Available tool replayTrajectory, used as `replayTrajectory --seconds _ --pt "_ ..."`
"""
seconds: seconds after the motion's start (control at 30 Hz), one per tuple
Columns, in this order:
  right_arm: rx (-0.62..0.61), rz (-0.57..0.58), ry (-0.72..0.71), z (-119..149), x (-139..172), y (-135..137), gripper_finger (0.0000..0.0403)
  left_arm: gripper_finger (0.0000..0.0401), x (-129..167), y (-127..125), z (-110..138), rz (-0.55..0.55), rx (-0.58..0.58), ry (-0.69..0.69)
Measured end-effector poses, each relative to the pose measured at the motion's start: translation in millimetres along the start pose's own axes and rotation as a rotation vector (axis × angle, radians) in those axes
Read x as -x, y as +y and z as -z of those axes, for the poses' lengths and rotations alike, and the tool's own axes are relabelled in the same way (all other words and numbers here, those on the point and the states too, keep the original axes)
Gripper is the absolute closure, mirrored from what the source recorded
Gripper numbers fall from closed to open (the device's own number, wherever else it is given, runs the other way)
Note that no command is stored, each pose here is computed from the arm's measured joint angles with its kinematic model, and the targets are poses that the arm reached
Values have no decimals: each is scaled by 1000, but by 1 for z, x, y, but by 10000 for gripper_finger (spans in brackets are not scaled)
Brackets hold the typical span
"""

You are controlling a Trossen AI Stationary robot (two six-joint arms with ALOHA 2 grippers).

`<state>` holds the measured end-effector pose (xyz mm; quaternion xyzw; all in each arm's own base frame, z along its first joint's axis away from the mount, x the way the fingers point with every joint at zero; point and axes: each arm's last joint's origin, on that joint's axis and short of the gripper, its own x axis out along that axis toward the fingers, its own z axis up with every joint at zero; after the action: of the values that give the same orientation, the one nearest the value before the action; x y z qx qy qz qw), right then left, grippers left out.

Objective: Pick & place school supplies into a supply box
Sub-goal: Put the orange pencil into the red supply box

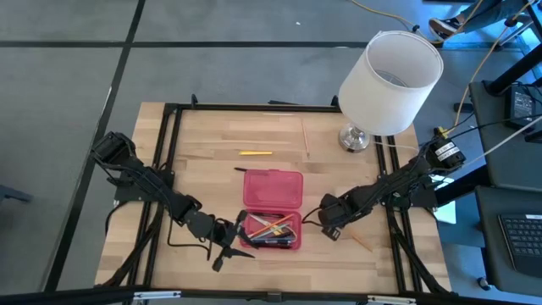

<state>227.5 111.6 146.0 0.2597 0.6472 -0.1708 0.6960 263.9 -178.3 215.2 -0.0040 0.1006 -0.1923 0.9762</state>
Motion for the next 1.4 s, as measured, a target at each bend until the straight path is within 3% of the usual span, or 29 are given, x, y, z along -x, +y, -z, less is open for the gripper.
replayTrajectory --seconds 0.13,0.47,0.7,0.93,1.07,1.3,1.4 --pt "18 -60 42 0 0 4 378 293 0 0 0 0 0 0" --pt "130 -241 -75 -12 9 26 398 293 0 0 0 0 0 0" --pt "166 -187 -179 -21 33 38 388 290 0 0 0 0 0 0" --pt "246 -278 -187 -24 50 54 389 294 0 0 0 0 0 0" --pt "307 -281 -203 -21 55 59 365 292 0 0 0 0 0 0" --pt "189 -264 -201 -21 55 58 285 292 0 0 0 -1 0 0" --pt "238 -274 -193 -21 55 58 265 294 0 0 0 0 0 0"
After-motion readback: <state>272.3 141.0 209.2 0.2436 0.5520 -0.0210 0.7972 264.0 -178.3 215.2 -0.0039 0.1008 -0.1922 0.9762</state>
